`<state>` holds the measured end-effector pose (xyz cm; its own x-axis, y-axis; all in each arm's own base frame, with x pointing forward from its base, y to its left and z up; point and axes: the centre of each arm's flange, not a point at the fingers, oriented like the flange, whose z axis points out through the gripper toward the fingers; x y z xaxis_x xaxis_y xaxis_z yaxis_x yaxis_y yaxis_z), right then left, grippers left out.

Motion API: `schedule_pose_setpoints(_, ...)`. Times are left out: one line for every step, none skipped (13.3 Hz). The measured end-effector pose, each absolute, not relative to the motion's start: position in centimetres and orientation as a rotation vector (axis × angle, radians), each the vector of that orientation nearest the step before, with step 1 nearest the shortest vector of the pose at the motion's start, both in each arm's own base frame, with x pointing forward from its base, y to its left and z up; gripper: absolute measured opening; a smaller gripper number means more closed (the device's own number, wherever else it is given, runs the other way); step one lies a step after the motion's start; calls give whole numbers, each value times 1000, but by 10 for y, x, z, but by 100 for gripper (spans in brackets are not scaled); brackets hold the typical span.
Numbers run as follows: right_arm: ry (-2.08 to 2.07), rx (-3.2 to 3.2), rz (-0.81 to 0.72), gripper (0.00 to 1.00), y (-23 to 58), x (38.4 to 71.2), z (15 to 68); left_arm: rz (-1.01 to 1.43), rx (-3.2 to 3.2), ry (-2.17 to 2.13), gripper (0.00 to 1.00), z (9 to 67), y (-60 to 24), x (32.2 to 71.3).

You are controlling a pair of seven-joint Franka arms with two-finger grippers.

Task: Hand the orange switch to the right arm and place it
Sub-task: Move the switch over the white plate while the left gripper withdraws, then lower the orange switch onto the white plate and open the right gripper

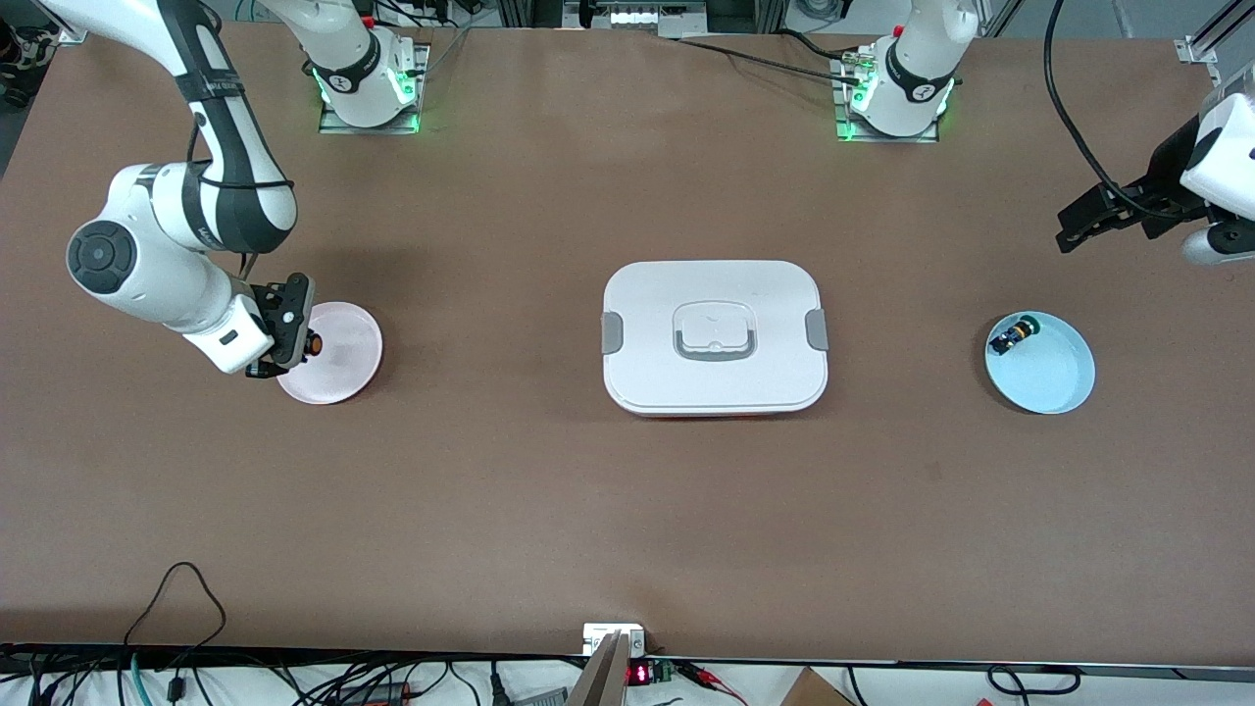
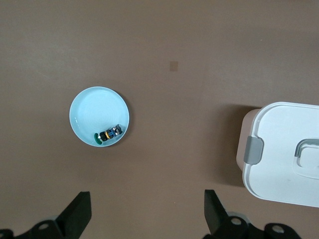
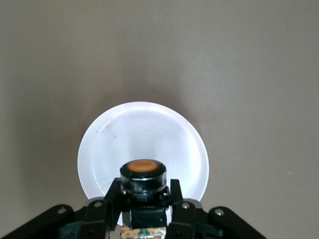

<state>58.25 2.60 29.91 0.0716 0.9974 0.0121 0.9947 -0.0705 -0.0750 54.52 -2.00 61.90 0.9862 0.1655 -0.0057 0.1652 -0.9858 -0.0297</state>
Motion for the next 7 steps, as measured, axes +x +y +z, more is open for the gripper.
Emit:
schedule_pose_setpoints(-2104, -2246, 65, 42, 26, 583, 293, 10, -3102, -258, 100, 619, -20, 545)
schedule_pose_setpoints(-2107, -2245, 62, 42, 26, 583, 287, 5, -3102, -260, 100, 620, -18, 545)
schedule_pose_setpoints(-2110, -2247, 57, 42, 25, 581, 279, -5, -3105, -263, 100, 622, -17, 546)
schedule_pose_setpoints(-2114, -2248, 52, 42, 24, 578, 271, -21, -3109, -266, 100, 623, -15, 547)
schedule_pose_setpoints(-2116, -2249, 49, 42, 24, 574, 263, -49, -3113, -272, 100, 624, -13, 549)
schedule_pose_setpoints(-2118, -2251, 46, 42, 23, 569, 256, -66, -3114, -278, 100, 625, -11, 550)
schedule_pose_setpoints(-2118, -2252, 44, 42, 22, 565, 248, -70, -3116, -284, 100, 626, -8, 551)
